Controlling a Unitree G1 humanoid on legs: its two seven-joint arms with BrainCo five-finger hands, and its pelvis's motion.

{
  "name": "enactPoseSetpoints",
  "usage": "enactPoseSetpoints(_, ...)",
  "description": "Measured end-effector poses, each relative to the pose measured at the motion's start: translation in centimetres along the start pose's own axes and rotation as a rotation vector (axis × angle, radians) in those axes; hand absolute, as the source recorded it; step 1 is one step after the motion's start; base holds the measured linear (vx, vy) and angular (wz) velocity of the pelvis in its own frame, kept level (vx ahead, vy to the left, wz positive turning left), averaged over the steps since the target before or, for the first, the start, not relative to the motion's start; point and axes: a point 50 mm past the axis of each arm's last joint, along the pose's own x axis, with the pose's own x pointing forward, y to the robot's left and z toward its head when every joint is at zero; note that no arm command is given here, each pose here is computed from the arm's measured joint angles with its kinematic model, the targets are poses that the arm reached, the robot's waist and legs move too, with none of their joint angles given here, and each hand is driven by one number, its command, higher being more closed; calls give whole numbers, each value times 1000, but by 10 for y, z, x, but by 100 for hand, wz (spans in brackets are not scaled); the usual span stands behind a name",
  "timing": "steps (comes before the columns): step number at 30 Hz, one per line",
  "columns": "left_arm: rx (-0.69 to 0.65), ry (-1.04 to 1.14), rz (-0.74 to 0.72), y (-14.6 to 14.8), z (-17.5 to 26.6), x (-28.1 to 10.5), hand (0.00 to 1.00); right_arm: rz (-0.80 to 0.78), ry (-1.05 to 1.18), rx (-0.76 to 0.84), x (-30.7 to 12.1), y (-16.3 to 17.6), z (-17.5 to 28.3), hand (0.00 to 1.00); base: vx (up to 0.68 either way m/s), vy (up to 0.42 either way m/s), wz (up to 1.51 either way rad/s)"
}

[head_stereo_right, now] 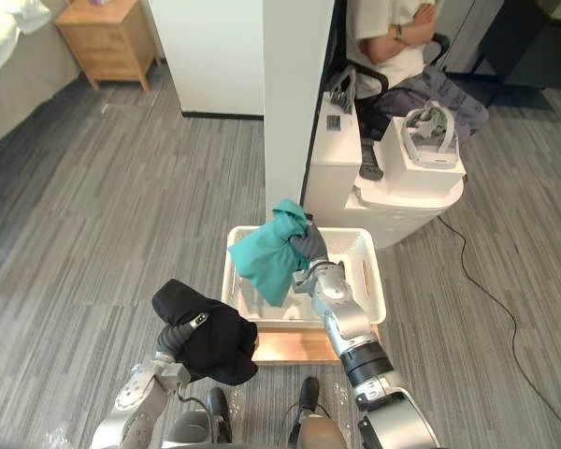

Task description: Tidy the bed and pick cloth on bed and put in laundry

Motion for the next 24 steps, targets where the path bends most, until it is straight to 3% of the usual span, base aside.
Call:
enactPoseSetpoints(2,10,-35,-8,-4,10,9,100,-17,16,-22,6,2,-2,100,-48,-13,4)
enactPoseSetpoints(3,13,-43,-6,-4,13,10,100,-24,17,-37,8,2,-1,0,-14,-10,5)
enactPoseSetpoints(14,62,-150,-44,-11,49,34,100,-74,-173,-128,25,-19,37,0,6,-1,1)
enactPoseSetpoints(24,61,-156,-12,-8,50,33,100,-86,-269,-206,18,-31,48,0,-3,3,-7)
